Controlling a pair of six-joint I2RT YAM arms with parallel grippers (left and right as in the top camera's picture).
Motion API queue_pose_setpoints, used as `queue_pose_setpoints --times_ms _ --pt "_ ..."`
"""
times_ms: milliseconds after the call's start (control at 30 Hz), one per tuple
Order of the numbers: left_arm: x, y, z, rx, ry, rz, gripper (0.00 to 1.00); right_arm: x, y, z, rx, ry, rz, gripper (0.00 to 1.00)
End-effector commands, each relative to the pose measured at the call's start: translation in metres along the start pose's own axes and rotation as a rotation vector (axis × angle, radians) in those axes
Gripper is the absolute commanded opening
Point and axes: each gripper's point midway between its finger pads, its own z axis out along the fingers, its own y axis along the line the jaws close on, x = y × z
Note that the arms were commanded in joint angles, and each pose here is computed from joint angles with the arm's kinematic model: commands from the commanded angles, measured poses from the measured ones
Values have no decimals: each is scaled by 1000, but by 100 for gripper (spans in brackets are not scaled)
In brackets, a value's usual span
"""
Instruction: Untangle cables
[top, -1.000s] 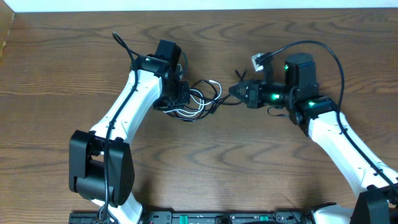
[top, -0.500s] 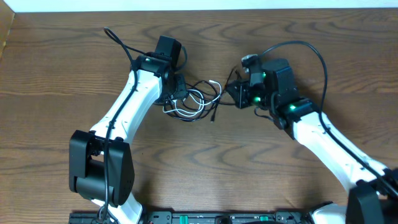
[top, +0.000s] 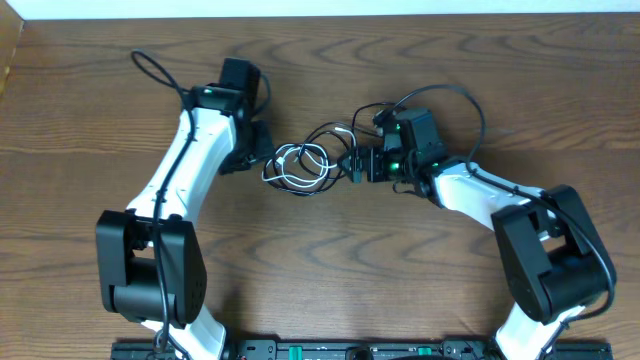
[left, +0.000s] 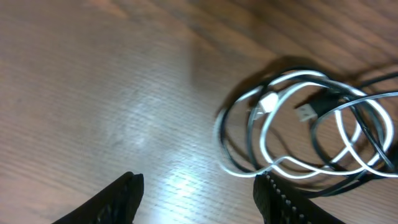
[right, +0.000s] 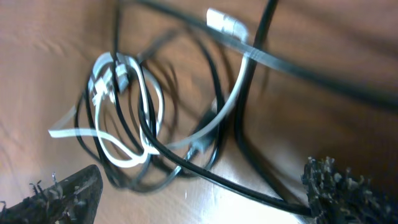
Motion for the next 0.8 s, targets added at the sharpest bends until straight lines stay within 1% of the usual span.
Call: queue_pose_setpoints --times_ms 0,67,100,167,200,267,333,433,467,500,533,567,600,667,700,733,767 --pt "0 17 5 -16 30 -53 61 25 11 12 -56 89 -2 99" --pt "-5 24 5 -16 25 -75 61 27 12 14 -58 95 -7 99" --pt "-8 27 5 -16 20 -87 61 26 13 13 -59 93 -8 94" --pt "-17 33 5 -9 -3 -112 61 23 15 12 -54 105 8 87" --pt "-21 35 5 -4 -17 -123 61 21 17 11 -45 122 16 85" --pt "-35 40 5 6 -62 -144 61 14 23 5 -26 166 6 84" --pt "-51 48 6 -15 -121 -163 61 -2 34 -6 -1 197 -58 84" --pt "-67 57 11 -52 -183 -181 61 -30 48 -23 68 195 -147 85" --pt "-71 58 15 -57 -189 -183 56 -38 53 -26 87 185 -171 85" --pt "-72 58 18 -57 -187 -184 40 -46 60 -29 103 170 -194 83" --pt "-71 58 24 -62 -176 -183 27 -50 66 -30 108 159 -212 80" --pt "-69 58 29 -68 -162 -181 11 -53 74 -30 109 148 -231 74" --pt "-67 59 35 -75 -147 -180 8 -54 81 -27 105 139 -249 66" --pt "-63 59 48 -84 -114 -177 8 -49 89 -22 111 136 -275 41" --pt "-61 60 54 -90 -99 -176 8 -45 89 -19 129 140 -287 24" --pt "-60 59 60 -92 -87 -174 8 -43 90 -17 142 143 -295 11" --pt "-59 57 65 -79 -73 -158 8 -38 90 -13 158 148 -307 2"
